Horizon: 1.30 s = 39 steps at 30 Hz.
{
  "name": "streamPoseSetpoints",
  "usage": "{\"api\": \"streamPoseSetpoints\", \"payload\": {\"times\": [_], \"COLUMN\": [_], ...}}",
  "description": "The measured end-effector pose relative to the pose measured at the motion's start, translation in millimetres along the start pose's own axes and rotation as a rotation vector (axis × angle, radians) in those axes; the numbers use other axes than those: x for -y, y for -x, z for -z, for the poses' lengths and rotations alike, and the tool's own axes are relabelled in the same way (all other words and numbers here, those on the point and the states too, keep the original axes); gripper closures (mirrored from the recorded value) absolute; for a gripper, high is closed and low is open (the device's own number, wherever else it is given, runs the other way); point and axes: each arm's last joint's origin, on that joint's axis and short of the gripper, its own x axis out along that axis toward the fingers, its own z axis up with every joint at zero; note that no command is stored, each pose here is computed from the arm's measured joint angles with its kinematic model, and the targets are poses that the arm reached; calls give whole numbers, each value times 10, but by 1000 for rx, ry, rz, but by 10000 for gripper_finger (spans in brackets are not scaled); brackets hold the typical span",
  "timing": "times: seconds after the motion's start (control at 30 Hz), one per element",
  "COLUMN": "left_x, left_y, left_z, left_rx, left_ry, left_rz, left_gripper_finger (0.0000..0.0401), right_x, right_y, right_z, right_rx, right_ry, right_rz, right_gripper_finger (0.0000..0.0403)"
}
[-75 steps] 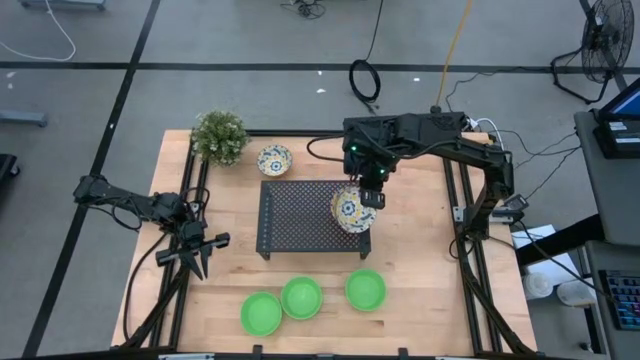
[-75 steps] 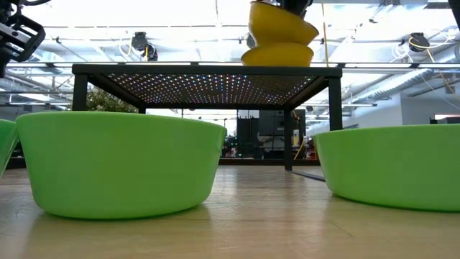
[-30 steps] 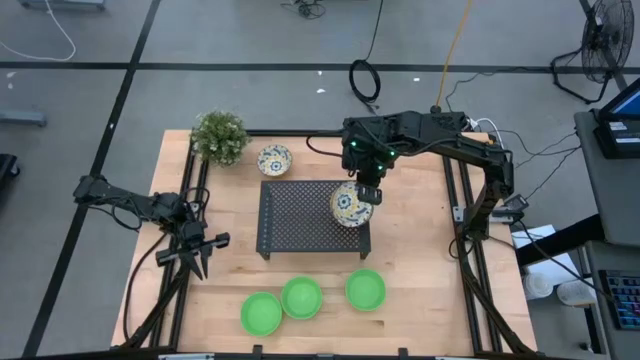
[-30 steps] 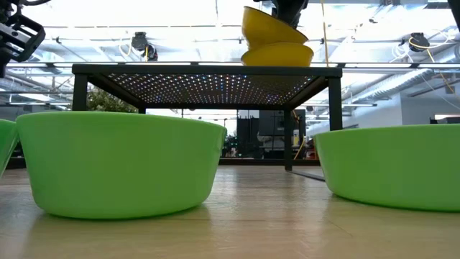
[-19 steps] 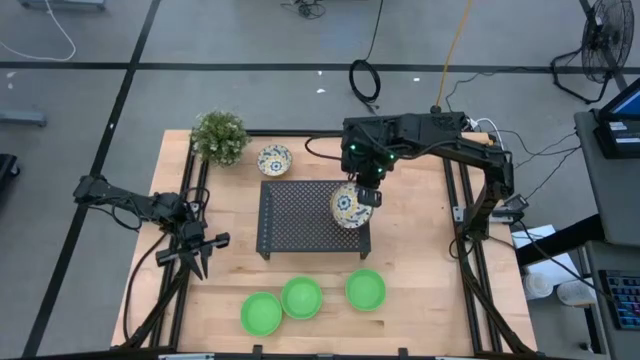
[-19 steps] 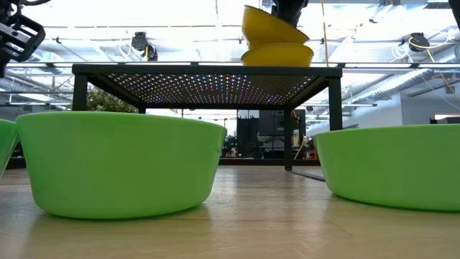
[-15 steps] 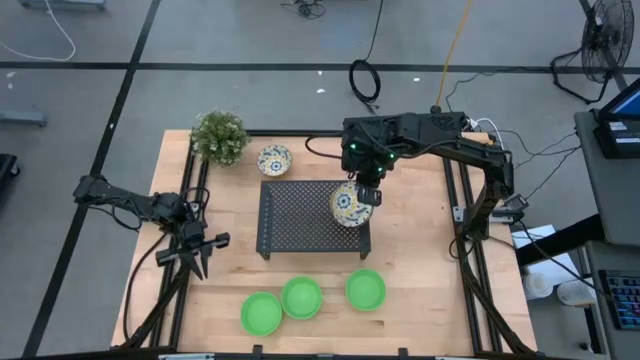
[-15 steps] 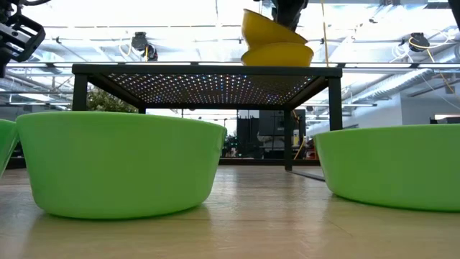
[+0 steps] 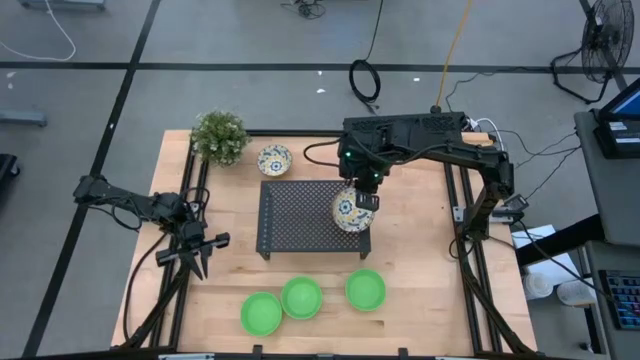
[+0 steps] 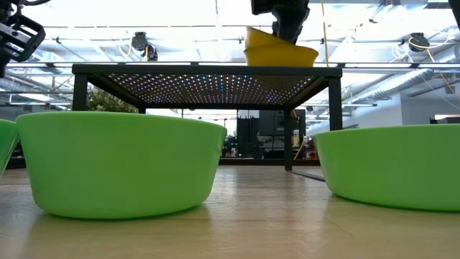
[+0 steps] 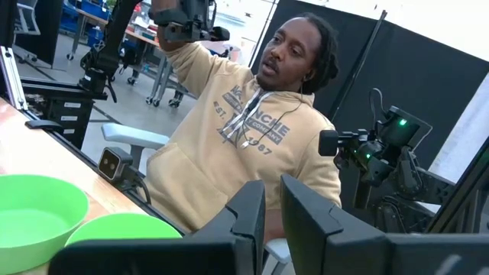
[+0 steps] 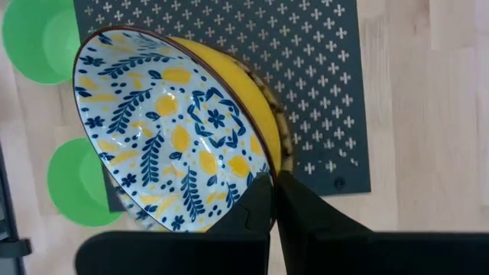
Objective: Pick & Place Mini bowls
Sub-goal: Stack the right white patterned bowl on top of the white patterned bowl on the shelf
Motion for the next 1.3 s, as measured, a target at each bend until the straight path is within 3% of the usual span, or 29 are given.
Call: {"api": "streamPoseSetpoints", "payload": {"times": [0.4,0.7,0.9,1.07,1.3], "left_x": [0,0,0,0,0], "left_y": [0,0,0,0,0], "left_z": [0,1,0,0,1], "left_rx": [0,0,0,0,0], "left_ry": [0,0,0,0,0], "left_rz": [0,0,0,0,0], "left_gripper_finger": [354,354,354,354,354], "right_x": [15,61,17,-140,-567], "right_y": [-30,26,117,157,116], "right_z": [-6,28,32,7,29], "right_rx": [4,-4,55,121,129], "right_ry": [-5,-3,4,23,137], "right_rz": [11,206,207,190,139], "right_gripper_finger": [360,307,291,289,289]}}
